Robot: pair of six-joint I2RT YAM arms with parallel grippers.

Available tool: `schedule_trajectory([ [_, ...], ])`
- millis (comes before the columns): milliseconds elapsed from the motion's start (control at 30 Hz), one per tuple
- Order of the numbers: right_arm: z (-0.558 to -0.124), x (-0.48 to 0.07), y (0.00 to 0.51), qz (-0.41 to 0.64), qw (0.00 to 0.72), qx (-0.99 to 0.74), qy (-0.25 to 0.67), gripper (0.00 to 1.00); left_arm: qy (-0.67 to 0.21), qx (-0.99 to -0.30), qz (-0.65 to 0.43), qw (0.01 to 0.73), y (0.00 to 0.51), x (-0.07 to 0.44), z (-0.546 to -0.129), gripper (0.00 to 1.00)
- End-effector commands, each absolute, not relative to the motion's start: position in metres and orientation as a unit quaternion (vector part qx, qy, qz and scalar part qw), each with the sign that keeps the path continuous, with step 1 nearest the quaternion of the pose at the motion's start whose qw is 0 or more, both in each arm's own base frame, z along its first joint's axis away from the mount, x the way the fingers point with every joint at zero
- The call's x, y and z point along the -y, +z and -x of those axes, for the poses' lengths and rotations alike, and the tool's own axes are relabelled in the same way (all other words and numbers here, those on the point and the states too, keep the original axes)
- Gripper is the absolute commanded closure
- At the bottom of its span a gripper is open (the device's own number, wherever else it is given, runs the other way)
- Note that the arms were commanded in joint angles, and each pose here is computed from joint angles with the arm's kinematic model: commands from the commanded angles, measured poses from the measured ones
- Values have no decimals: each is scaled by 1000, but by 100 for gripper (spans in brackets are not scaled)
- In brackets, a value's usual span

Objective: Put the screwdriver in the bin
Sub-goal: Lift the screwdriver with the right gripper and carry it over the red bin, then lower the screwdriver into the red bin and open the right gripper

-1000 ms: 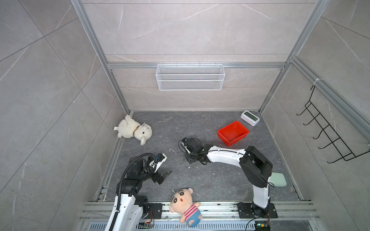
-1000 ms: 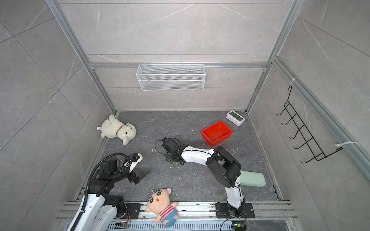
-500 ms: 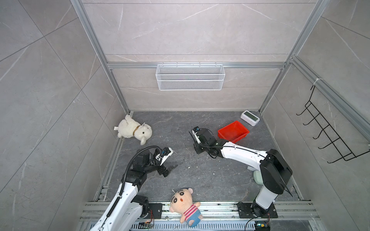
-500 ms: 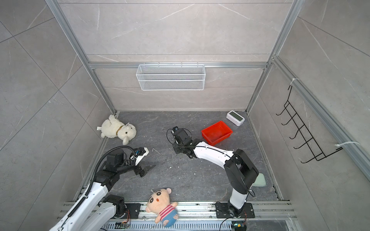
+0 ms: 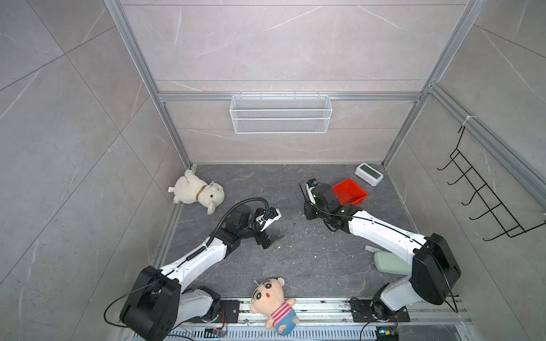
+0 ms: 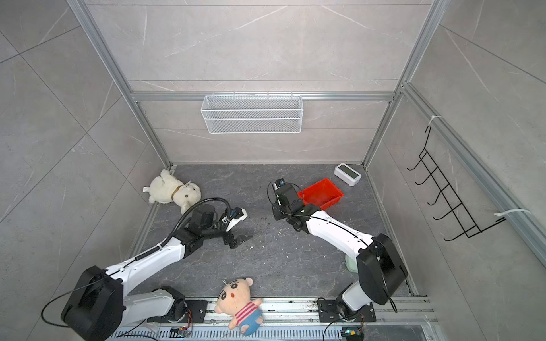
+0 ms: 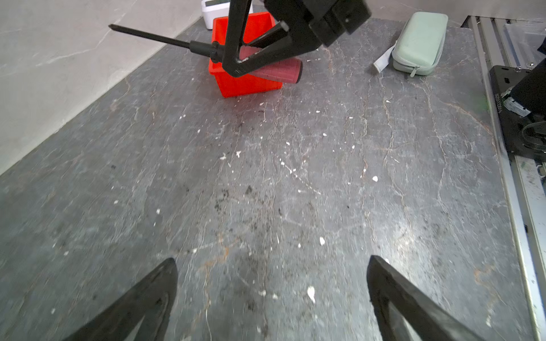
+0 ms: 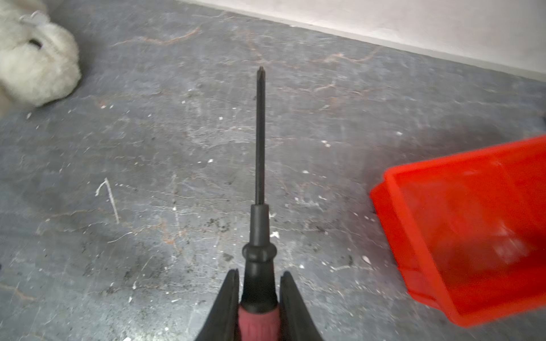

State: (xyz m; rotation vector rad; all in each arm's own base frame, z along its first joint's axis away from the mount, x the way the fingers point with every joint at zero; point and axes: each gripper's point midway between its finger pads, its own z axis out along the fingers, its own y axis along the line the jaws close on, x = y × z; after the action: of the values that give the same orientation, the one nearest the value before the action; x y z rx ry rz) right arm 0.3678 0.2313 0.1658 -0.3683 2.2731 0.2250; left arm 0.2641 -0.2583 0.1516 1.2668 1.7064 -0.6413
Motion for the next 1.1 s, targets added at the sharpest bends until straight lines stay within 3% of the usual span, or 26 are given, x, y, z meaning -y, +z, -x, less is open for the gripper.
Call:
schedule_trajectory([
  [0, -368, -209, 171, 92, 413, -902, 84, 100, -270, -646, -514, 496, 182, 289, -284, 0],
  [467, -402, -118, 159, -174, 406, -892, 98, 100, -314, -603, -520, 517, 187, 372, -322, 0],
  [733, -434, -66, 134, -315, 390, -857, 118, 100, -312, -605, -529, 506, 188, 380, -324, 0],
  [1067, -464, -39, 98, -387, 363, -840, 113, 100, -313, -609, -531, 499, 184, 386, -319, 0],
])
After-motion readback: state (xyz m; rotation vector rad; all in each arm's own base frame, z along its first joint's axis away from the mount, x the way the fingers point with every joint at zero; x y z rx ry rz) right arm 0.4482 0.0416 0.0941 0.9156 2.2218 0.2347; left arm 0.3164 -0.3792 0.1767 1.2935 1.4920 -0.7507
